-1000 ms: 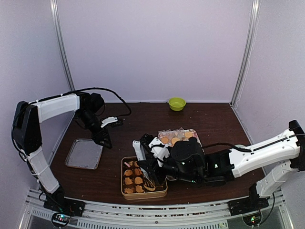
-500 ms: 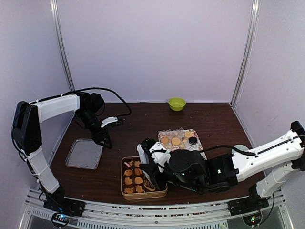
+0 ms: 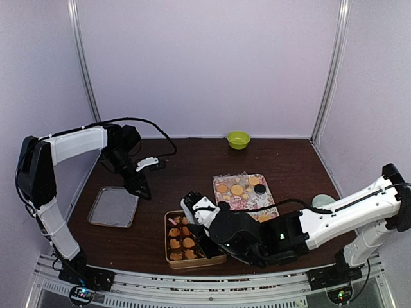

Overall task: Pack the cookies
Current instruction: Adjust the fake cookies in the empty pocket of the box.

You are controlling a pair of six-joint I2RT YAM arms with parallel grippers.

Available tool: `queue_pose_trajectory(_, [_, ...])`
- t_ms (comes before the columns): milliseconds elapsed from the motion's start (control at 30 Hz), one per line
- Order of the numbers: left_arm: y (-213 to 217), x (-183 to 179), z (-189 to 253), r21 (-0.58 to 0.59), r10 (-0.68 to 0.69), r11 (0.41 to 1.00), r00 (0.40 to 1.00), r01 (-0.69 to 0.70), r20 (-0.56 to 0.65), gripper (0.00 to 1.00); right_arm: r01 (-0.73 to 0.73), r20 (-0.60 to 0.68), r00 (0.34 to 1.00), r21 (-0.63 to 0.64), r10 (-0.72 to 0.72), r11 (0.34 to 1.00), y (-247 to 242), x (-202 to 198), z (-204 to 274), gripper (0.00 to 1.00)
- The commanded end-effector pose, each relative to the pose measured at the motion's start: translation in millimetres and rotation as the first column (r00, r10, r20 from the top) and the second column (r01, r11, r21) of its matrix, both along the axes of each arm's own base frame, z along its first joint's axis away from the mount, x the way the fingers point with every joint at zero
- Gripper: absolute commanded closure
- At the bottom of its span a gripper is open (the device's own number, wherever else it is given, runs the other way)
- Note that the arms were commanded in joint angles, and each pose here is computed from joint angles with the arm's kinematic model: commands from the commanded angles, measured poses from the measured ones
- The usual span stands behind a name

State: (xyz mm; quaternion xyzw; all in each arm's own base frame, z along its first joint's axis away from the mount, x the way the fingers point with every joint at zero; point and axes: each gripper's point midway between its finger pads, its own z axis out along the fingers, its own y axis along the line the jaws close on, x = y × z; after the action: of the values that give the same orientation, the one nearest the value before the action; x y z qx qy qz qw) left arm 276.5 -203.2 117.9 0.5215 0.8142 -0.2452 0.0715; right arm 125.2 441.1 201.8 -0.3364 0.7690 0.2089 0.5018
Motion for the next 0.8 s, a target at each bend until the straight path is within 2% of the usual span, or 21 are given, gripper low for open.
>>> queue_pose_trajectory(0, [-2.9,-2.7,9.3,-0.039,-0.01,0.999,1.0,0.01,0.008,0.52,0.014,0.013,1.0,0.009,-0.014,1.0,-8.0,8.4,13.4,1.0])
queue_pose_trajectory(167, [-6.9,-6.8,8.2,-0.061,-0.011,0.998,1.0,0.01,-0.017,0.52,-0.011,-0.006,1.0,0.153,0.012,0.988,-11.4,20.7,51.9,0.99])
queue_pose_trajectory(233, [-10.0,-10.6,6.1,-0.067,-0.019,0.998,0.999,0.017,-0.033,0.51,-0.025,-0.009,1.0,0.158,0.027,0.987,-9.9,20.4,53.8,0.86])
queue_pose_trajectory(333, [-15.9,-16.9,0.8,-0.062,-0.044,0.997,0.998,0.041,-0.042,0.51,-0.037,-0.024,0.999,0.154,0.042,0.987,-9.0,17.7,46.3,0.54])
queue_pose_trajectory(367, [-17.9,-18.7,-0.8,-0.061,-0.052,0.997,0.998,0.049,-0.044,0.51,-0.036,-0.032,0.999,0.161,0.042,0.986,-9.2,17.3,45.1,0.51])
queue_pose_trajectory(433, [-21.3,-21.6,-2.8,-0.059,-0.066,0.996,0.997,0.063,-0.047,0.51,-0.03,-0.044,0.998,0.177,0.038,0.984,-12.0,16.6,40.4,0.5])
queue_pose_trajectory(767, [-25.5,-22.5,-2.2,-0.067,-0.071,0.996,0.996,0.067,-0.052,0.51,-0.01,-0.01,1.0,0.255,0.013,0.967,-30.0,19.2,55.8,0.63])
